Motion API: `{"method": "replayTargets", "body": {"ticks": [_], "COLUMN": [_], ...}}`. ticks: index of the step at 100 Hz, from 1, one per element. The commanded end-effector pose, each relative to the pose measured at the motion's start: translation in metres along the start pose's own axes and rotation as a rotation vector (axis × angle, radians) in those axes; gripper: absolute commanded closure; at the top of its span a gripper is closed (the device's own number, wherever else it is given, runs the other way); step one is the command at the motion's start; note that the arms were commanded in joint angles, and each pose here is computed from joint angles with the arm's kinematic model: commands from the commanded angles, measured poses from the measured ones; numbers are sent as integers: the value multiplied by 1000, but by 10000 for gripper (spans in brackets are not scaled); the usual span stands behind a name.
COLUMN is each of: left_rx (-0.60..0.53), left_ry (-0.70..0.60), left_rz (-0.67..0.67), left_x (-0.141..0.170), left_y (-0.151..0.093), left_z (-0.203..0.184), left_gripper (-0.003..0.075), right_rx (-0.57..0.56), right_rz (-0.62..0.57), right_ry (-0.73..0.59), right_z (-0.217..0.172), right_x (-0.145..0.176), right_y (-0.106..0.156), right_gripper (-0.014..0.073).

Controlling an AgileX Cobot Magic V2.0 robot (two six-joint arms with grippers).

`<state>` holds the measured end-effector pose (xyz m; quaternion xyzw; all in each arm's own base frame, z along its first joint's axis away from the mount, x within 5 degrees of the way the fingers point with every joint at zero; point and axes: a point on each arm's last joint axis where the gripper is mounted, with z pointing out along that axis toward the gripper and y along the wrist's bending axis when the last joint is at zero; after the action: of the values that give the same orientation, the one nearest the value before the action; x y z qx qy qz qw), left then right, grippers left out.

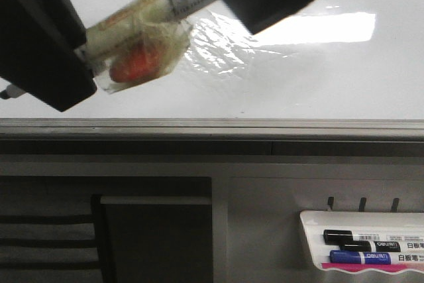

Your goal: Write number 7 on whiteboard

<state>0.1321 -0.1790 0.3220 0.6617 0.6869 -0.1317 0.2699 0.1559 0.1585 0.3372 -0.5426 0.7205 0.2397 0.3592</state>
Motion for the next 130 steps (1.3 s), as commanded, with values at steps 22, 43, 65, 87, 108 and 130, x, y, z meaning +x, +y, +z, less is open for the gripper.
{"method": "replayTargets", "body": {"ticks": [22, 43, 65, 87, 108, 130], "left_rx": [-43, -46, -53, -53, -53, -53], "left_ry": [-93, -95, -103, -103, -103, -103], "left_rz": [7, 7, 7, 7, 7, 7], "left_x": [-13, -13, -14, -14, -14, -14], "left_y": [1, 2, 2, 2, 2, 2], "left_z": [-12, -12, -12, -12, -12, -12], "left_gripper": [741, 741, 741, 741, 741, 741], "right_rx": [-8, -5, -24, -67, -70, -70], "right_rz": [-18, -57, -53, -71, -76, -76], "right_ry": [-114, -147, -127, -119, -123, -123], "right_z": [10, 10, 19, 19, 18, 18], "right_x": [-20, -23, -21, -27, -30, -30], "right_y": [0, 0, -2, 0, 0, 0], "right_gripper": [239, 284, 284, 284, 314, 468]}}
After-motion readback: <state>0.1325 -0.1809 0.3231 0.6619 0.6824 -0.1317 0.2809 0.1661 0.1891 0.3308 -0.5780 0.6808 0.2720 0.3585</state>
